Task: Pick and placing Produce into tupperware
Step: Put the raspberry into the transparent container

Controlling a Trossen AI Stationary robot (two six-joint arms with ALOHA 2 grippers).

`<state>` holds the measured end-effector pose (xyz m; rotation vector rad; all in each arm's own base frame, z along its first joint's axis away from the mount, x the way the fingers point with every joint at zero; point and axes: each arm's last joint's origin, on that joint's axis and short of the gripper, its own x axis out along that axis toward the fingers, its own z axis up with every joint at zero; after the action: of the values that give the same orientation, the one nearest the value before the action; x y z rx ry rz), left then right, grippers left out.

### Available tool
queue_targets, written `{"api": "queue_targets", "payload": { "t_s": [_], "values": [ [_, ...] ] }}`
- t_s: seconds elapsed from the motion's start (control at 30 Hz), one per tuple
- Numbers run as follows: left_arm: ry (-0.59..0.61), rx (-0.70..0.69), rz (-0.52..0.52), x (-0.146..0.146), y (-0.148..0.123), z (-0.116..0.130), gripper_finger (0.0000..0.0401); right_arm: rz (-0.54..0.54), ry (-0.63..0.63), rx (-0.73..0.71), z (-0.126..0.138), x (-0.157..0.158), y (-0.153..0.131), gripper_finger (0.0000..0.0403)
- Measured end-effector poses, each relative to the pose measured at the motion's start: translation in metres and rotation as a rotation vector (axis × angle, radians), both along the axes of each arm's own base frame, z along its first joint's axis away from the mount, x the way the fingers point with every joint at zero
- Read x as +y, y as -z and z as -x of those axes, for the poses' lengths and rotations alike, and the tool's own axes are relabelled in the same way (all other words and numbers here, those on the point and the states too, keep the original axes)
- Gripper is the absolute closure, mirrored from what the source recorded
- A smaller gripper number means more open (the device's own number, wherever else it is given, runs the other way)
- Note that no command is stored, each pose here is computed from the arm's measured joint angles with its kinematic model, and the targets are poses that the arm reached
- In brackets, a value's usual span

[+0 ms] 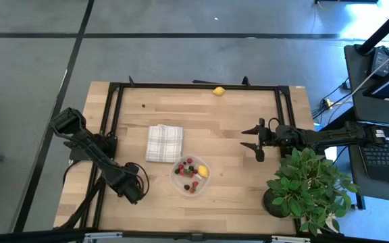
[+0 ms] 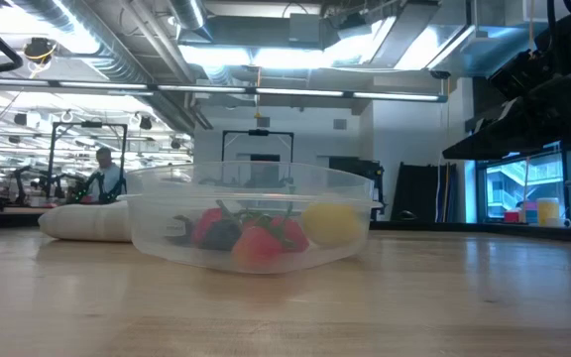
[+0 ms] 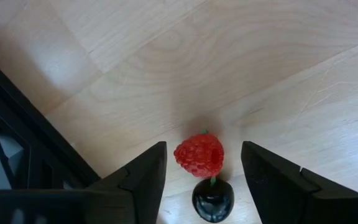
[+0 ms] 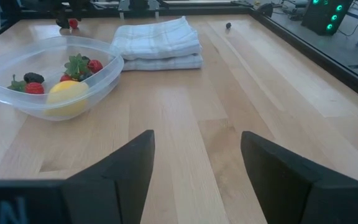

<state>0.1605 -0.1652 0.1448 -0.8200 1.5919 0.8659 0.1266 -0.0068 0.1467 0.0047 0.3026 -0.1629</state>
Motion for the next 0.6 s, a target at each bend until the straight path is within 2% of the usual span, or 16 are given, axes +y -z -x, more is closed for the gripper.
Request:
{"api": "queue_targets", "payload": {
  "t_s": [0.6],
  "values": [
    [-0.02, 0.004, 0.002, -0.0003, 0.0, 0.0001, 0.0206, 0.003, -0.001, 0.002, 0.0, 0.0, 0.0001, 0.0162]
  ]
}}
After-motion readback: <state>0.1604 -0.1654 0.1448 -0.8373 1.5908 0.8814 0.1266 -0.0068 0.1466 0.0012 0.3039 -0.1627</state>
